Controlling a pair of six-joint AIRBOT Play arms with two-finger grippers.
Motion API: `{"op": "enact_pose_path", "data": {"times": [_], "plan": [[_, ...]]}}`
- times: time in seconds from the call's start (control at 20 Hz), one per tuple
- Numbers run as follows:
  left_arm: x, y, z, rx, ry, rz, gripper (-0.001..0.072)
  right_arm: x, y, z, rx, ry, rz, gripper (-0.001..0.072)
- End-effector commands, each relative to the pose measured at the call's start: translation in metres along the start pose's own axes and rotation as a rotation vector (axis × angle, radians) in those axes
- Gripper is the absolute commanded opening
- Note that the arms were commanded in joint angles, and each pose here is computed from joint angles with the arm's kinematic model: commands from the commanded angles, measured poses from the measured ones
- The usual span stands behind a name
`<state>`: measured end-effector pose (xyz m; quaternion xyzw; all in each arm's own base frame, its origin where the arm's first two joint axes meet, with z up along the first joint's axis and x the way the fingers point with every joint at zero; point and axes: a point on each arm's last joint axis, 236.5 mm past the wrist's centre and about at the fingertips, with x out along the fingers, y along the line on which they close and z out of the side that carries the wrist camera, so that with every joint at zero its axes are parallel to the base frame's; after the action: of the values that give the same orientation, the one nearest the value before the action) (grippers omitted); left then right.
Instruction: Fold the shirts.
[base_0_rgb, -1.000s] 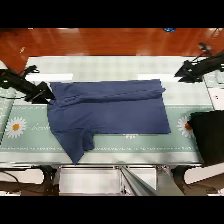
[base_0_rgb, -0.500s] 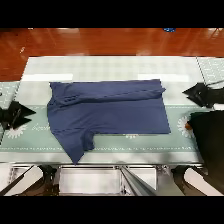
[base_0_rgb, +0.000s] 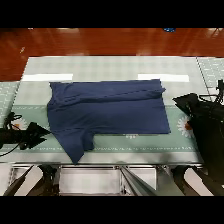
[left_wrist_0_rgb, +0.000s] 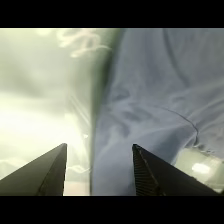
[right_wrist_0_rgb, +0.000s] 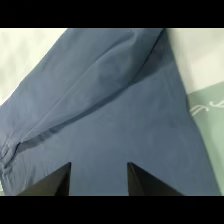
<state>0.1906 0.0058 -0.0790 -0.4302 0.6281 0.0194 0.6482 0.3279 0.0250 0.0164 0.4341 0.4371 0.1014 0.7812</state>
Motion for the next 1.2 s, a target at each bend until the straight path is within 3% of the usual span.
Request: {"op": "enact_pose_path", "data": {"times": [0.0,0.35,0.65,0.7,0.75,0.8,1.0,1.15], "plan": [[0.015,-0.008,-0.006,-0.001,-0.002,-0.048,0.0505,0.0,0.004,-0.003,-0.004,0.006,0.022,0.0413],[0.043,-0.015,-0.014,0.037,0.014,0.013,0.0505,0.0,0.006,-0.003,-0.001,0.007,0.029,0.0412],[0.073,-0.019,-0.051,0.158,0.202,0.056,0.0504,0.0,0.009,-0.007,0.001,0.021,0.044,0.0412],[0.073,-0.021,-0.055,0.209,0.221,0.056,0.0416,-0.004,0.005,-0.003,0.008,0.011,0.037,0.0412],[0.071,-0.024,-0.054,0.223,0.221,0.052,0.0133,-0.011,-0.002,0.003,0.025,-0.008,0.027,0.0412],[0.068,-0.028,-0.05,0.238,0.218,0.046,0.0018,-0.02,-0.013,0.008,0.049,-0.027,0.009,0.0412],[0.046,-0.057,-0.028,0.307,0.178,0.018,0.0017,-0.046,-0.104,-0.049,0.201,0.146,-0.305,0.0412],[0.038,-0.069,-0.013,0.331,0.135,0.011,0.0018,-0.027,-0.111,-0.091,0.212,0.235,-0.307,0.0412]]}}
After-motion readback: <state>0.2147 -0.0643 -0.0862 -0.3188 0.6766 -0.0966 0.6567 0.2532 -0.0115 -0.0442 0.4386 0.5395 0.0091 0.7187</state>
